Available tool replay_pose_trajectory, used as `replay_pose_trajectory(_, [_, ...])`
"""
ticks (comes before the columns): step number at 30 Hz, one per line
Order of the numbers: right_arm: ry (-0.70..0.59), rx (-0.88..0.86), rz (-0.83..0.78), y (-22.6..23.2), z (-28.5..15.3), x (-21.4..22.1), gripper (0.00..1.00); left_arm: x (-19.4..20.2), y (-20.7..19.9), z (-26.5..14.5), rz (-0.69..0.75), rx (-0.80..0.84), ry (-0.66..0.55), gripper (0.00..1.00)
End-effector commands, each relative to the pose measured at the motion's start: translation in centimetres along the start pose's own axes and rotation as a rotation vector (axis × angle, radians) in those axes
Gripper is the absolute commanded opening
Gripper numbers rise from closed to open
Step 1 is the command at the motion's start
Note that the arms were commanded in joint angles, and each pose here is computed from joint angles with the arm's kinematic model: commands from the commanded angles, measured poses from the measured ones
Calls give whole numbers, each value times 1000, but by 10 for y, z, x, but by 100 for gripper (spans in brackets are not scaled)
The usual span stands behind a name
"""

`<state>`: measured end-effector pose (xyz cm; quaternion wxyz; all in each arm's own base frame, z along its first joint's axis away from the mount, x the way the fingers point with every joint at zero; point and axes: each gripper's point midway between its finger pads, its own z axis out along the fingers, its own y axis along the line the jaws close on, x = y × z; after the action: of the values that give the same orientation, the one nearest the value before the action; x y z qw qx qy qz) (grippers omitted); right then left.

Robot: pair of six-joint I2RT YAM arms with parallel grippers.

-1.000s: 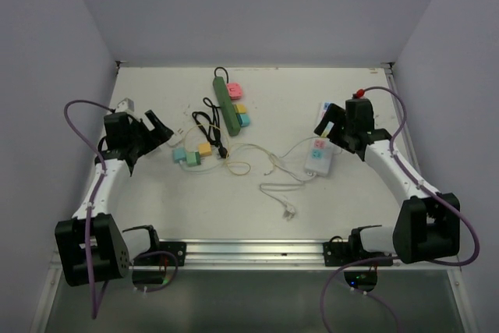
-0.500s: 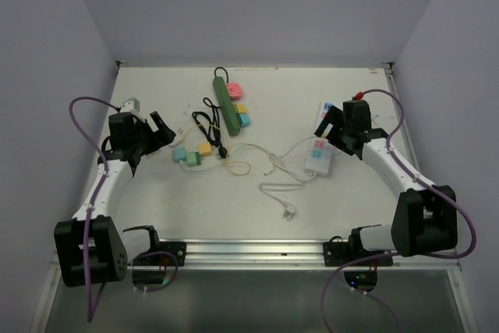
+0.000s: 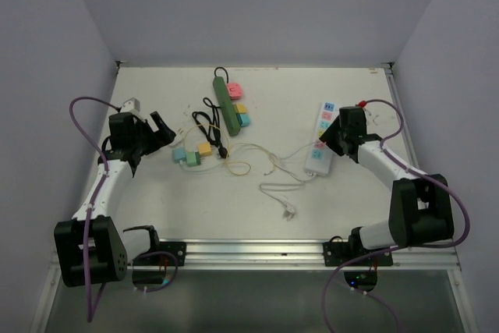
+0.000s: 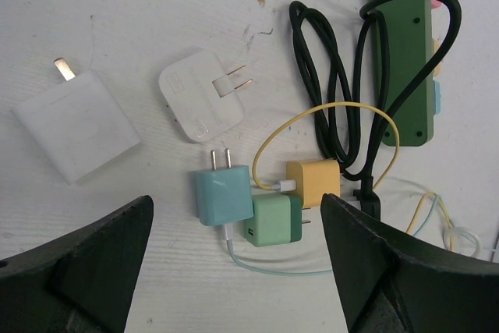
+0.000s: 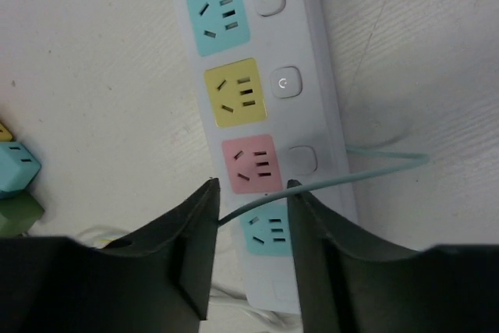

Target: Pull the plug off the socket

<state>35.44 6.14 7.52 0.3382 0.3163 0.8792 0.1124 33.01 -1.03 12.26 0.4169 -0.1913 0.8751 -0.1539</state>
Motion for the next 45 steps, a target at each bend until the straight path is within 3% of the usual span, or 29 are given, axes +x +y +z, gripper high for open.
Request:
replay_pose_trajectory(1, [-80, -18, 71, 10, 2, -19, 39, -3, -3, -3, 32, 17, -22, 91])
replay_pose_trajectory(2, [-90, -28, 62, 15, -1, -24, 26, -3, -3, -2, 32, 19, -23, 91])
replay_pose_trajectory(4, [-114, -18, 42, 16, -11, -30, 10, -4, -4, -2, 30, 21, -25, 91])
replay_pose_trajectory(7, [-180, -33, -15, 32, -33, -50, 0, -4, -4, -2, 30, 23, -24, 91])
replay_pose_trajectory(16, [-299, -120, -210, 86, -90, -65, 0, -4, -5, -2, 27, 24, -24, 91])
replay_pose_trajectory(28, [-460, -137, -471, 135, -134, -74, 0, -4, -1, -3, 23, 2, -26, 91])
replay_pose_trajectory(33, [-450, -239, -576, 168, -147, -71, 0, -4, -1, -3, 19, 1, -27, 91])
replay_pose_trajectory(39, [-256, -509, -741, 222, -149, -4, 0, -6, 4, -4, 14, -30, -36, 91])
replay_pose_trajectory(45, [-29, -740, -946, 265, -158, 109, 0, -9, 11, -6, -3, -64, -46, 91])
